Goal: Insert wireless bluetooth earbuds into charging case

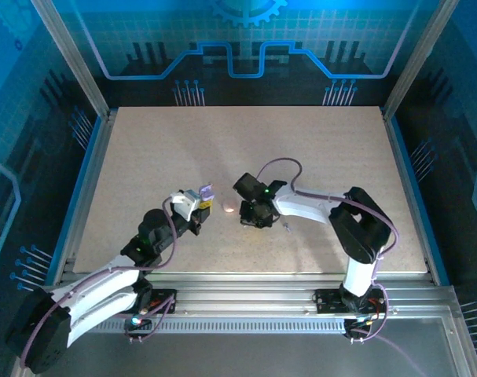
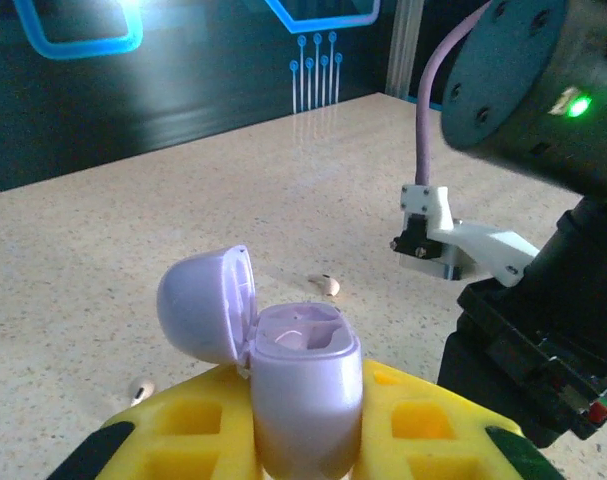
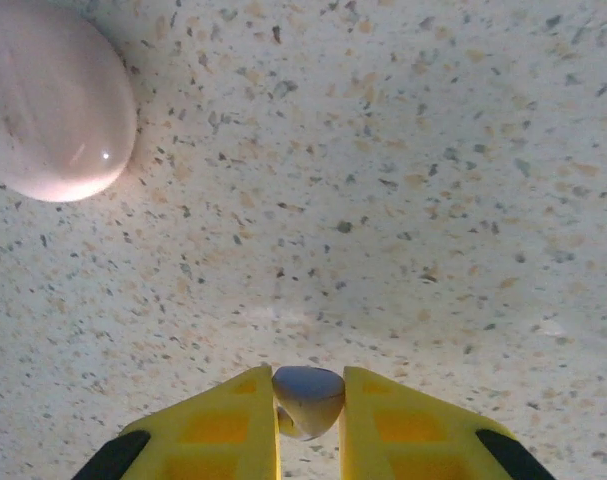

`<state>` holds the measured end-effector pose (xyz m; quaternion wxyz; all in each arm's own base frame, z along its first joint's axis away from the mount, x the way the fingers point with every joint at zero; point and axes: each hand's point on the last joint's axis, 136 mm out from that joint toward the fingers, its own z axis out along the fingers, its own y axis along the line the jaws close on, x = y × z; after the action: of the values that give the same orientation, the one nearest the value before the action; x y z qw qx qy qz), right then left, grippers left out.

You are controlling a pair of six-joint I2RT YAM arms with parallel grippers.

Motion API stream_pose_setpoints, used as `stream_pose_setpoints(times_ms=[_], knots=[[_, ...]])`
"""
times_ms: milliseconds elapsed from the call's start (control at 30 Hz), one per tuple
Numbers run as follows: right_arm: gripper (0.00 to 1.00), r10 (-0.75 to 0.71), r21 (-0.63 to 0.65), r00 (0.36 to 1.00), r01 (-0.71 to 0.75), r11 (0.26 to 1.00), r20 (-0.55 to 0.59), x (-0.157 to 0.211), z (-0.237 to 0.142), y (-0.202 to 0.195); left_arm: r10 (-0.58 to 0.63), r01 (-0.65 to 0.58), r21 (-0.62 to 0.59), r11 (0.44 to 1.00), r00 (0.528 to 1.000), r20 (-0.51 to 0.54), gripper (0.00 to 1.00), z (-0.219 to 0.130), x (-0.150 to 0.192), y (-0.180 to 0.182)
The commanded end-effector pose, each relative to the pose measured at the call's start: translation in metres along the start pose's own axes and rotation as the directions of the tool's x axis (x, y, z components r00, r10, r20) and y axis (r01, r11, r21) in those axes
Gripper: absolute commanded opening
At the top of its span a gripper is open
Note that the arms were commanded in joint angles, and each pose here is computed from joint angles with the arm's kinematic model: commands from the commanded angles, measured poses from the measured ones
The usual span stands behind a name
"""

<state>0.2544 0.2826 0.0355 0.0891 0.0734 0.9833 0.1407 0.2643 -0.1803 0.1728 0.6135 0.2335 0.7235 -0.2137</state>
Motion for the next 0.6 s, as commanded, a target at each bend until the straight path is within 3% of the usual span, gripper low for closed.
stream_pose_setpoints(times_ms=[0, 300, 567], knots=[[0.19, -0.071, -0.070, 0.994, 0.077, 0.995, 0.085, -0.014, -0.011, 0.009, -0.009, 0.008, 0.063, 0.998, 1.000, 0.002, 0.07, 0.004, -0.004, -0.011], [0.21, -0.252, -0.128, 0.945, 0.282, 0.951, 0.210, -0.027, -0.040, 0.020, 0.033, -0.024, 0.116, 0.993, 0.996, -0.077, 0.06, 0.009, 0.015, -0.019], [0.21, -0.325, -0.154, 0.897, 0.382, 0.911, 0.298, -0.030, -0.064, 0.024, 0.074, -0.051, 0.195, 0.980, 0.991, -0.112, 0.06, 0.019, 0.028, -0.031]])
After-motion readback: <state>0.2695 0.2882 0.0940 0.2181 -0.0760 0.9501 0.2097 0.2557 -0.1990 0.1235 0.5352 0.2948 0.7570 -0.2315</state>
